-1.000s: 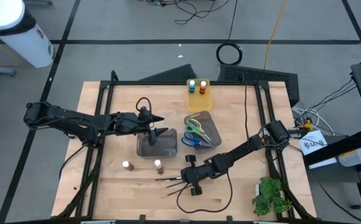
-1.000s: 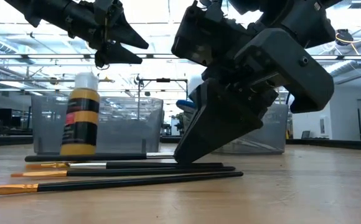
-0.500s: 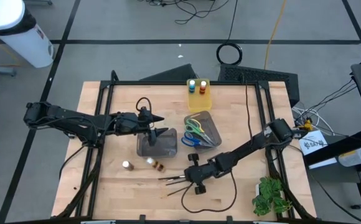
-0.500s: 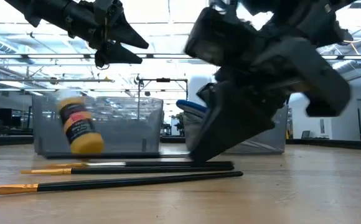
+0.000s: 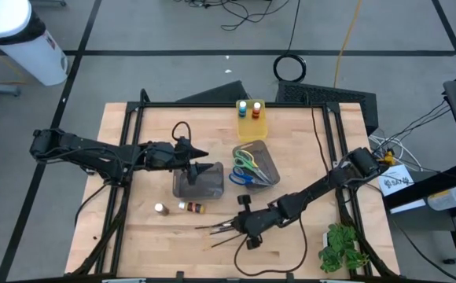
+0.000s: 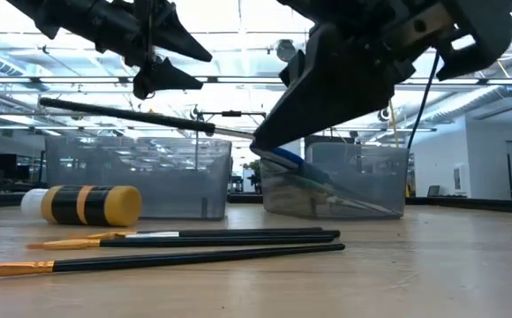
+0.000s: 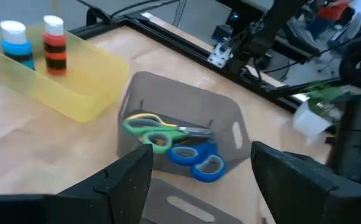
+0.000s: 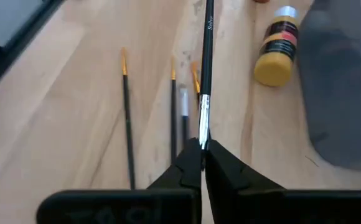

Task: Pick & Place Paint Supplies
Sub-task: Put the top silver paint brush into the left black bin, then put the bottom gold paint brush into the left black bin

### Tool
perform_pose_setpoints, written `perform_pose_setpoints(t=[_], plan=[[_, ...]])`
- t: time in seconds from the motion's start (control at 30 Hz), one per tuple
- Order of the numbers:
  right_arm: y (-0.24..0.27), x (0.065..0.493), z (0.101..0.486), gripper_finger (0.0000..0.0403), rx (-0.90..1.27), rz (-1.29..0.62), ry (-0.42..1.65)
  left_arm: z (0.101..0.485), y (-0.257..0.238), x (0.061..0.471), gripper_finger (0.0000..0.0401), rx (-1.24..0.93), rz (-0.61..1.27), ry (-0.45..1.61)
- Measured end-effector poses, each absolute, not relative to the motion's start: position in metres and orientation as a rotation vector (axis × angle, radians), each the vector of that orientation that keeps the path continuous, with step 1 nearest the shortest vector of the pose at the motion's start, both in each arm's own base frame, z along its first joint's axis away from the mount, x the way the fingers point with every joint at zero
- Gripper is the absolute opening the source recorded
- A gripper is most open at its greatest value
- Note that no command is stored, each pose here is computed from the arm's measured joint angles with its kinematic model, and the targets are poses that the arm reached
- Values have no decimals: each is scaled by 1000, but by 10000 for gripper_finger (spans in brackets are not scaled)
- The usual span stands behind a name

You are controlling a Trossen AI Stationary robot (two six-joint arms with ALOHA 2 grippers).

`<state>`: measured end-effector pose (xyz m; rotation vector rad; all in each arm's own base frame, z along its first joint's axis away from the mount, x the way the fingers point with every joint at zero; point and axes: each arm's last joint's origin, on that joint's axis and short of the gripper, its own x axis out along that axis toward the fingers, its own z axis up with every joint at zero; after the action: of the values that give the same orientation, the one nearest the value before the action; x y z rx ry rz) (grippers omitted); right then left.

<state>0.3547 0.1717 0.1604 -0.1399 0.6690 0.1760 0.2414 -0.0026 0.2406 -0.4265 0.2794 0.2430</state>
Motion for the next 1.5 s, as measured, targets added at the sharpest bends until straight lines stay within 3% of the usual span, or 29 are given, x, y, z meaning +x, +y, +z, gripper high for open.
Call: perform_pose_setpoints(t=[0.43, 0.8, 0.93, 1.27, 1.5], plan=[[139, 386, 186, 0, -69, 48, 541, 249, -5, 244, 278, -441, 151, 212], [58, 412, 196, 4, -14, -22, 547, 255, -5, 245, 278, -402, 132, 159], [50, 411, 194, 39, 33, -29, 560, 255, -6, 245, 278, -407, 90, 168], [73, 406, 204, 178, 31, 51, 531, 250, -15, 243, 278, -400, 10, 238], [144, 384, 218, 193, -5, 230, 490, 248, -33, 241, 278, -361, -36, 260]])
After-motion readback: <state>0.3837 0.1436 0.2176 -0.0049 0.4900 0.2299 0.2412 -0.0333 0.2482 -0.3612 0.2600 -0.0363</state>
